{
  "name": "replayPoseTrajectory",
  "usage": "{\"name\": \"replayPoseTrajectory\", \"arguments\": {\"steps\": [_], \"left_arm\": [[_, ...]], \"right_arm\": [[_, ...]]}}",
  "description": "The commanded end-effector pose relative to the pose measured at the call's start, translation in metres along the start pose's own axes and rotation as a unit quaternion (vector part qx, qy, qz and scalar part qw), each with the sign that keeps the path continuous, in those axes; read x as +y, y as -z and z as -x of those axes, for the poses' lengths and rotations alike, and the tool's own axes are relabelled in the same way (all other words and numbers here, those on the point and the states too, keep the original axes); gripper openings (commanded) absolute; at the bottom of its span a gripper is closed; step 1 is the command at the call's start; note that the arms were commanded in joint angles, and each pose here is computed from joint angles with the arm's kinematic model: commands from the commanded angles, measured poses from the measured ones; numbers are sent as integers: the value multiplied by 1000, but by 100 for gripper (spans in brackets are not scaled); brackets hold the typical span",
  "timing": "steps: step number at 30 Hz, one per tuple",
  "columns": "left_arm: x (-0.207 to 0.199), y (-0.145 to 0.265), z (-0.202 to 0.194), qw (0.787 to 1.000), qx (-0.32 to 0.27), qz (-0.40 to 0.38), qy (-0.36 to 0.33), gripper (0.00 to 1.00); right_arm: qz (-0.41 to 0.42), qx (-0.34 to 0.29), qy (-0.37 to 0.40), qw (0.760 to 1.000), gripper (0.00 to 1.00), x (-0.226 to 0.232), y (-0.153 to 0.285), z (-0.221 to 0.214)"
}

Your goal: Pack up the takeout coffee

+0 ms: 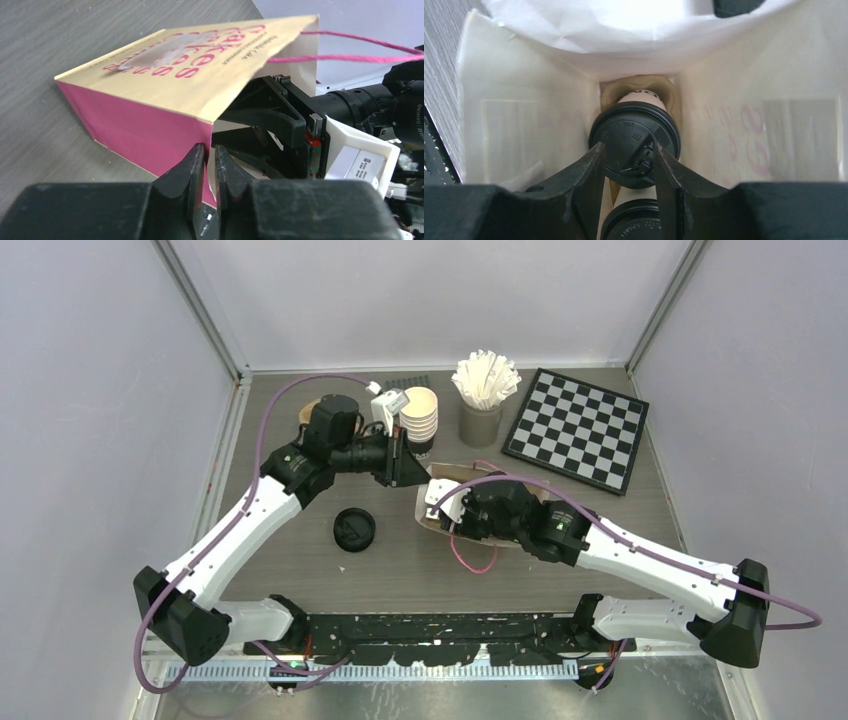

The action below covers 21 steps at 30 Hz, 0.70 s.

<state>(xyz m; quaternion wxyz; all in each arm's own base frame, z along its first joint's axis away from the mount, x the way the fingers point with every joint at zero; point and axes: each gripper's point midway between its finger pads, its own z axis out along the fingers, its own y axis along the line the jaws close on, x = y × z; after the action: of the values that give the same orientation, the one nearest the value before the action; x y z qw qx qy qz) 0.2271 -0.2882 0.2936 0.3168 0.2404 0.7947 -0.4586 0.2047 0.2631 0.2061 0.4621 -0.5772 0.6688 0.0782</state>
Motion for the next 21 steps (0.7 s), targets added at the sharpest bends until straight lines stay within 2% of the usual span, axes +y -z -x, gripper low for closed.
{"name": "replayPoseTrajectory", "arguments": {"steps": [1,6,10,21], "left_arm": [[-8,11,-2,1000,-15,-4,17,22],[-10,20,-14,999,-9,3,46,34],[-11,28,-24,998,-3,15,67,49],[-2,29,-38,995,0,33,90,52]], "right_arm": [[-4,-23,-16,1000,44,0,2,6],[-3,-25,-23,999,44,2,1,6],[2,-23,-27,999,44,7,-1,4],[3,-29,-35,999,43,13,-4,3]]}}
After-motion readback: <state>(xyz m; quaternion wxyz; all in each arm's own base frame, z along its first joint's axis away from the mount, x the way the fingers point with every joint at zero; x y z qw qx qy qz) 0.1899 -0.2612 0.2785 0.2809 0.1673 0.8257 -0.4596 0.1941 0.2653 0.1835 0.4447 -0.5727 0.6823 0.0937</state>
